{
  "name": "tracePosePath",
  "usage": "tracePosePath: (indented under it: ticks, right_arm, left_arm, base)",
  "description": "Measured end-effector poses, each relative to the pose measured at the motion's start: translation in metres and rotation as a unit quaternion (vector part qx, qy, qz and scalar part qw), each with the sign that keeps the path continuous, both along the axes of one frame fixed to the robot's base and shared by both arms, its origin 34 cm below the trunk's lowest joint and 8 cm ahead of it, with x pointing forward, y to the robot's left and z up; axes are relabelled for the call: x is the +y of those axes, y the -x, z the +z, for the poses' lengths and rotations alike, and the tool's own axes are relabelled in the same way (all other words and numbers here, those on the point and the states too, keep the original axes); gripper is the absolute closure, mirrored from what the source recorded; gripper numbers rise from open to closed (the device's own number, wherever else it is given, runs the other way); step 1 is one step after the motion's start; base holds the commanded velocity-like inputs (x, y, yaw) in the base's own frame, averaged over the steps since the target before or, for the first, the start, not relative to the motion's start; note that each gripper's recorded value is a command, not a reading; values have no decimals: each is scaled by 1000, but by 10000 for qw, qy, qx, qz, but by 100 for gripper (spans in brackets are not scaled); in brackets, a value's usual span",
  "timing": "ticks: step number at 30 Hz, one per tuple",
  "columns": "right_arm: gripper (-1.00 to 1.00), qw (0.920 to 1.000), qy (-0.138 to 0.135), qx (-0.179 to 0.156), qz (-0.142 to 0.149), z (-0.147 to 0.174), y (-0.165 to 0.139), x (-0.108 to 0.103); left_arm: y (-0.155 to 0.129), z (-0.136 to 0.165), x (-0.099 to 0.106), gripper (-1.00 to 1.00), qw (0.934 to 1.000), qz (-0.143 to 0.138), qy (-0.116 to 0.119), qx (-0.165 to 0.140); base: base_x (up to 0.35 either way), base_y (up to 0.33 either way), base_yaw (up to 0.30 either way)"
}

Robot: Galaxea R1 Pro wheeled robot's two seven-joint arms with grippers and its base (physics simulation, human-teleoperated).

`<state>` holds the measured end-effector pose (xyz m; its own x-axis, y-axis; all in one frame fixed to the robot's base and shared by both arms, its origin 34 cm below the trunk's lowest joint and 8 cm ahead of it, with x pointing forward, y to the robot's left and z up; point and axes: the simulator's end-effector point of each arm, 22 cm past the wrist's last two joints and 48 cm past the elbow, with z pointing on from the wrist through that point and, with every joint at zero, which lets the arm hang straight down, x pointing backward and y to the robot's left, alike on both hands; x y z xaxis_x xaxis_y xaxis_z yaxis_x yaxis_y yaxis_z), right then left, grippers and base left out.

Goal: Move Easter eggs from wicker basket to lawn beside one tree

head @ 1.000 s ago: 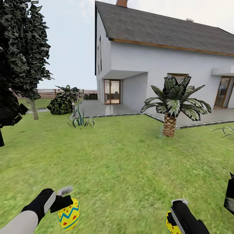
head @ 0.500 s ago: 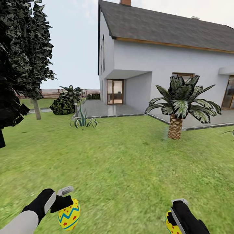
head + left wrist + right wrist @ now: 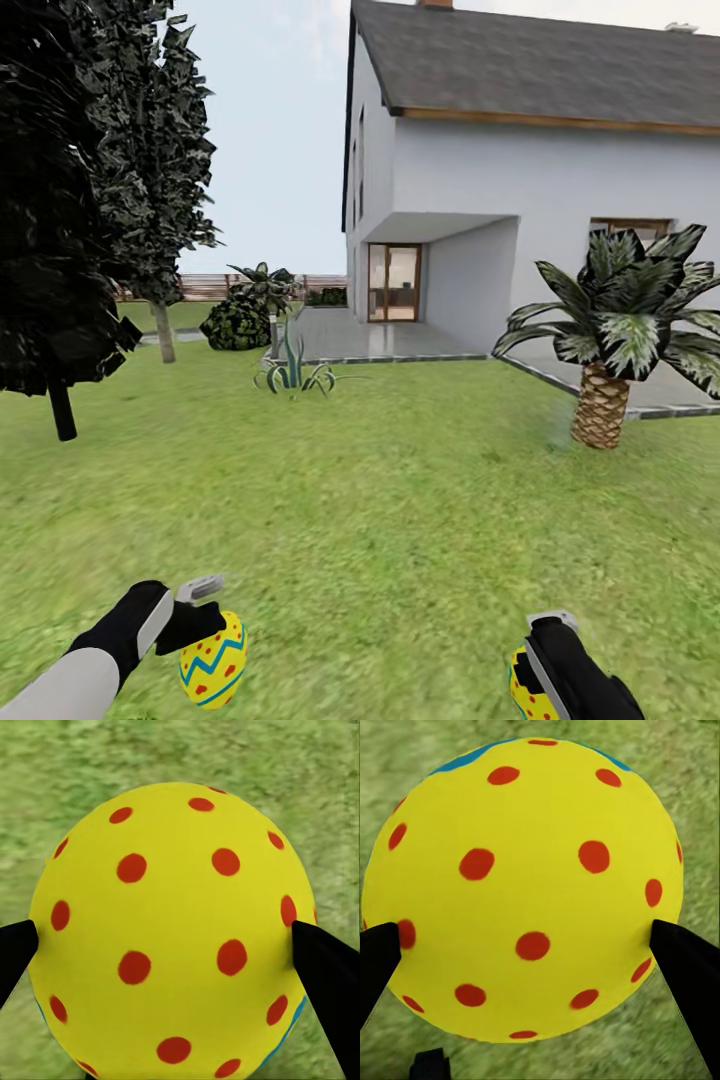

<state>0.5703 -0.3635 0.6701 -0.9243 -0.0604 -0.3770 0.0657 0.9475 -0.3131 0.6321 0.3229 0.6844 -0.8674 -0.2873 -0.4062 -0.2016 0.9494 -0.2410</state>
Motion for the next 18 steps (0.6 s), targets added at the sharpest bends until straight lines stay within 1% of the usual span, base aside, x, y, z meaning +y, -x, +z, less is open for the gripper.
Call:
tracePosePath:
  ticks: [4,6,18]
  right_arm:
    - [100,10000,-3,1,4,0,0,1]
    - [100,10000,-5,0,4,0,0,1]
    - [100,10000,-3,-2,-5,0,0,0]
  left_arm:
    - [0,-1,-1,100,10000,-6,4,7]
    - [0,-1,-1,100,10000,-8,2,10]
    - [1,-1,-1,100,10000,-7,3,13]
  base:
    - [16,0,295]
    - [100,-105,295]
    - [236,-225,295]
